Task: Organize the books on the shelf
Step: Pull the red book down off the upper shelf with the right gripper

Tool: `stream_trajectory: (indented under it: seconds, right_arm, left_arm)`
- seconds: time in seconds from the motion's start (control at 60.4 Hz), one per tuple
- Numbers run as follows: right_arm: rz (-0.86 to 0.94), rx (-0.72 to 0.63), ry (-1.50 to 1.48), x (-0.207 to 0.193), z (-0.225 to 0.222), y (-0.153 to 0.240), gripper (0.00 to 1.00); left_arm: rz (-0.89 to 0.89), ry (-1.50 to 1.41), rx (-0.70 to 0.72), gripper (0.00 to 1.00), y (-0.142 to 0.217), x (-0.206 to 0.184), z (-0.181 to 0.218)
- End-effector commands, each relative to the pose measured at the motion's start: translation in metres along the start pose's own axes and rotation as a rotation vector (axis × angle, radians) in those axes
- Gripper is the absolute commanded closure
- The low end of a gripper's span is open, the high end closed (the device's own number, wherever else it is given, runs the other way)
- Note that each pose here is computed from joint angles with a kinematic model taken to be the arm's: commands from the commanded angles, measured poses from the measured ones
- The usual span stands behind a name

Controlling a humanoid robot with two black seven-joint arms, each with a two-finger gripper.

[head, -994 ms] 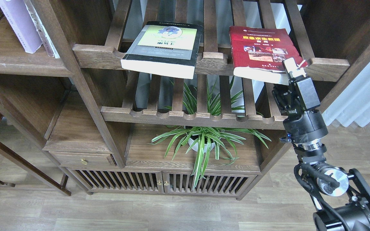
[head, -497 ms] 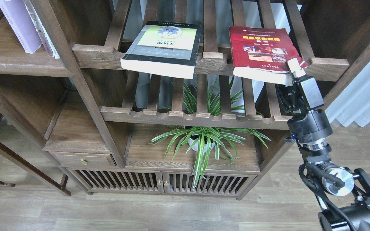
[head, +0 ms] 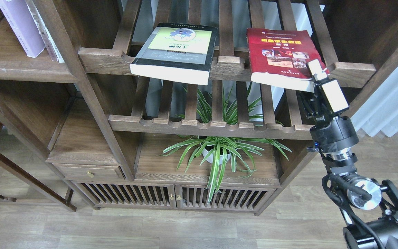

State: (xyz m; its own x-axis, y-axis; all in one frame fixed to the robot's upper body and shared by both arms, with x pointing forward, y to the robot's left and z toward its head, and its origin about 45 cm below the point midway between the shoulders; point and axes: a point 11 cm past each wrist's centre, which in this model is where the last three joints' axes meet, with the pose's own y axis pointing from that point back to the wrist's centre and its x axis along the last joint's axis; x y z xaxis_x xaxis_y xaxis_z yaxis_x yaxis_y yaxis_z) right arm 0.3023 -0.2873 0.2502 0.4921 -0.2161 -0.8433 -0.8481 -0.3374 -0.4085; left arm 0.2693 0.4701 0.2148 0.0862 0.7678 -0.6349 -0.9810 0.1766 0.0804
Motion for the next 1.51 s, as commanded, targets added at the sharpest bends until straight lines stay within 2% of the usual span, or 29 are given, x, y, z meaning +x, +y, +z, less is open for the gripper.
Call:
stream_trajectory:
  seconds: [0.0,0.116,0.215,0.414,0.646,1.043,1.49]
  right_arm:
    - [0.012,-0.003,0.004,0.003,-0.001,0.003,0.61]
    - [0.014,-0.003,0.007,0.003,-0.002,0.003,0.84]
    - [0.018,-0.007,0.002,0.004,0.001,0.004,0.96]
    - [0.04,-0.017,-0.023,0.008,0.011,0.012,0.96]
    - [0.126,-0.052,-0.094,0.022,0.042,0.043,0.96]
    - [0.248,-0.075,-0.208,0.033,0.088,0.09,0.96]
    - [0.284,-0.181,-0.257,0.03,0.137,0.107,0.96]
  left_arm:
    - [0.002,0.0,-0.001,0.01,0.0,0.001,0.0]
    - [0.008,0.0,-0.001,0.01,0.001,0.003,0.0]
    - [0.011,0.001,-0.002,0.01,0.001,0.004,0.0]
    - [0.013,0.007,-0.003,0.01,0.002,0.004,-0.001]
    - [0.015,0.029,0.019,0.01,0.002,0.005,-0.013]
    - [0.023,0.151,0.116,0.01,0.009,0.003,-0.082]
    - [0.017,0.243,0.255,0.01,0.019,-0.01,-0.151]
